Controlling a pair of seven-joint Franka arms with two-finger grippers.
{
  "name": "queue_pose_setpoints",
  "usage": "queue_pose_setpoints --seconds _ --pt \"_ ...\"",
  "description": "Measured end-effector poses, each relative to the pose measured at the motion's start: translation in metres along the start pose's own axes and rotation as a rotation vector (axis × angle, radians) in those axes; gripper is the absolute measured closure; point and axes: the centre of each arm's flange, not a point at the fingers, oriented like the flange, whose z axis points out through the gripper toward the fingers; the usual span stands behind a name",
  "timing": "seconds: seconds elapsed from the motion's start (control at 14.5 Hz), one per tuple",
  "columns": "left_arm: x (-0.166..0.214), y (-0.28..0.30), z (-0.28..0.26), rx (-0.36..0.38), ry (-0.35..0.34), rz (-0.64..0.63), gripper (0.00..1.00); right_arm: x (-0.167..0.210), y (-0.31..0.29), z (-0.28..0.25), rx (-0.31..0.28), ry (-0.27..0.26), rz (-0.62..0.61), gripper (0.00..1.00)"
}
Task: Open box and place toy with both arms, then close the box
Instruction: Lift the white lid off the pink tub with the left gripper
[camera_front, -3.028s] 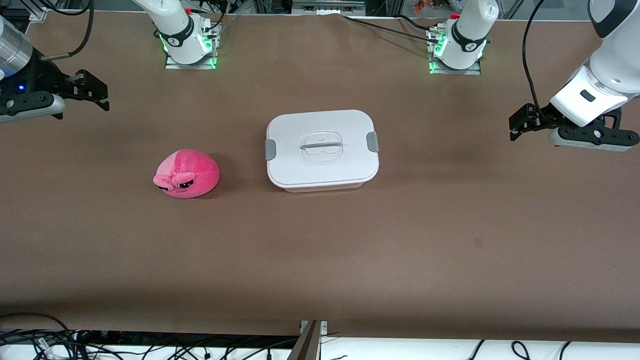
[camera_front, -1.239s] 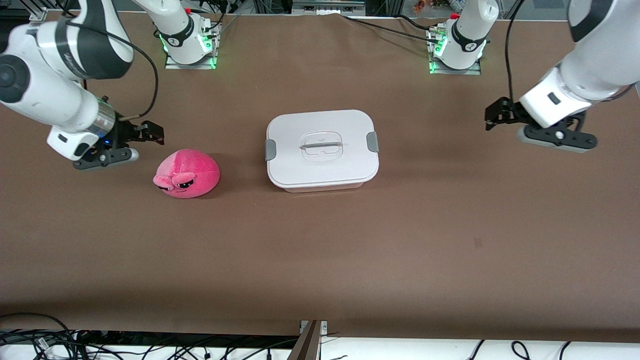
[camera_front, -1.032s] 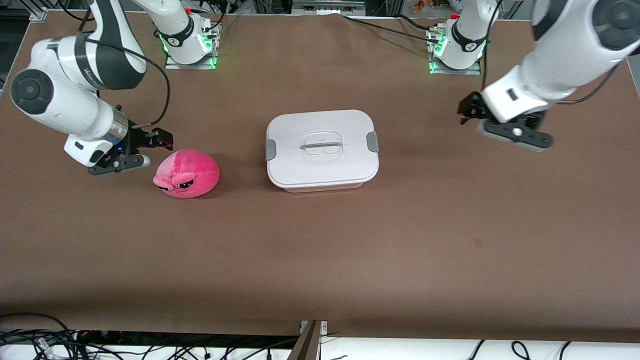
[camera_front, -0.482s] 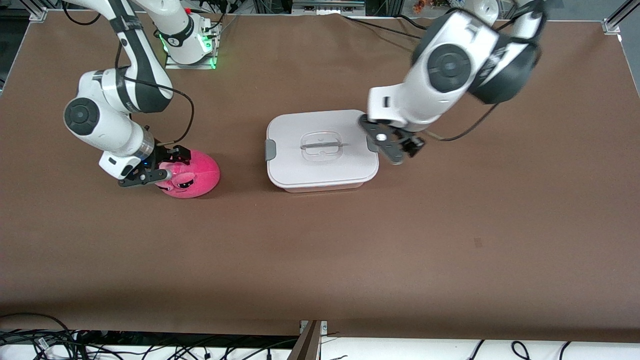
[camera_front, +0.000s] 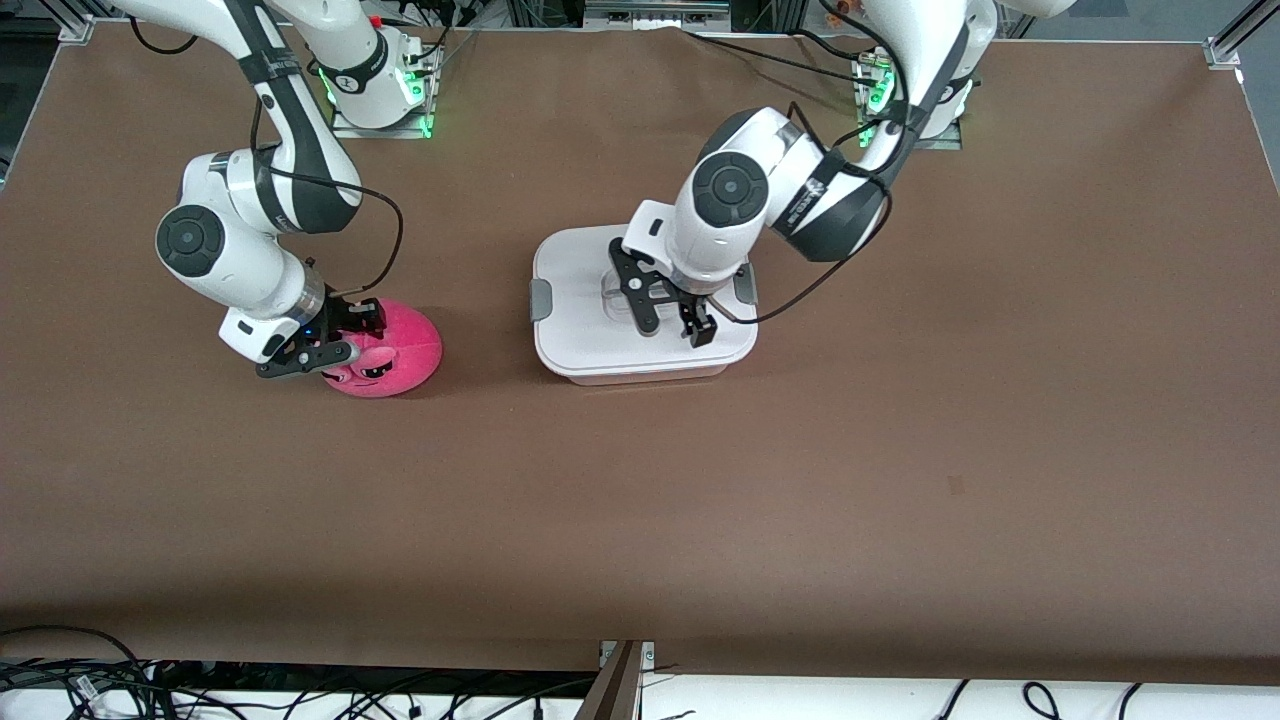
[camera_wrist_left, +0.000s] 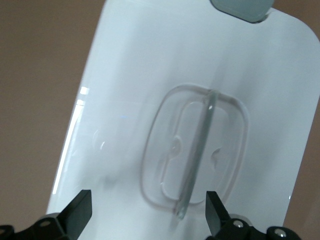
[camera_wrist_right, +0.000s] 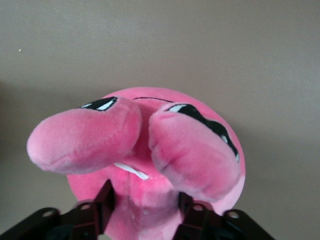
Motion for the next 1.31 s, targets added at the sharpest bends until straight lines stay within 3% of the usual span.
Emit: queue_pose_setpoints --seconds 0.07,0.21,0.28,0.34,0.41,0.55,0.83,1.03,1.31 --pt "0.005 0.010 0.004 -0.004 -0.004 0.017 0.00 0.000 0.000 0.000 0.000 0.001 -0.003 0.61" --pt "0.013 0.025 0.008 -0.009 -0.009 0.048 0.00 0.001 0.000 -0.002 -0.001 0.004 -0.013 0.79" --pt "0.014 0.028 0.009 -0.009 -0.009 0.058 0.07 0.001 0.001 -0.003 -0.001 0.007 -0.024 0.87" --pt "0.015 0.028 0.009 -0.006 -0.004 0.061 0.14 0.002 0.001 -0.005 -0.001 0.010 -0.037 0.90" --pt "0.015 0.026 0.008 -0.002 0.002 0.061 0.29 0.003 0.001 -0.007 -0.002 0.014 -0.052 0.91" --pt "0.015 0.025 0.007 0.001 0.007 0.065 0.46 0.005 0.002 -0.016 -0.004 0.030 -0.085 0.93" --pt "0.016 0.027 0.007 0.001 0.009 0.094 0.92 0.017 0.003 -0.057 -0.005 0.032 -0.153 0.93" --pt "0.017 0.039 -0.004 -0.015 -0.004 0.152 0.93 0.028 0.006 -0.098 -0.011 0.027 -0.206 0.93" --pt "0.010 0.053 -0.071 -0.012 -0.002 0.168 0.93 0.035 0.005 -0.137 -0.033 -0.005 -0.244 0.93"
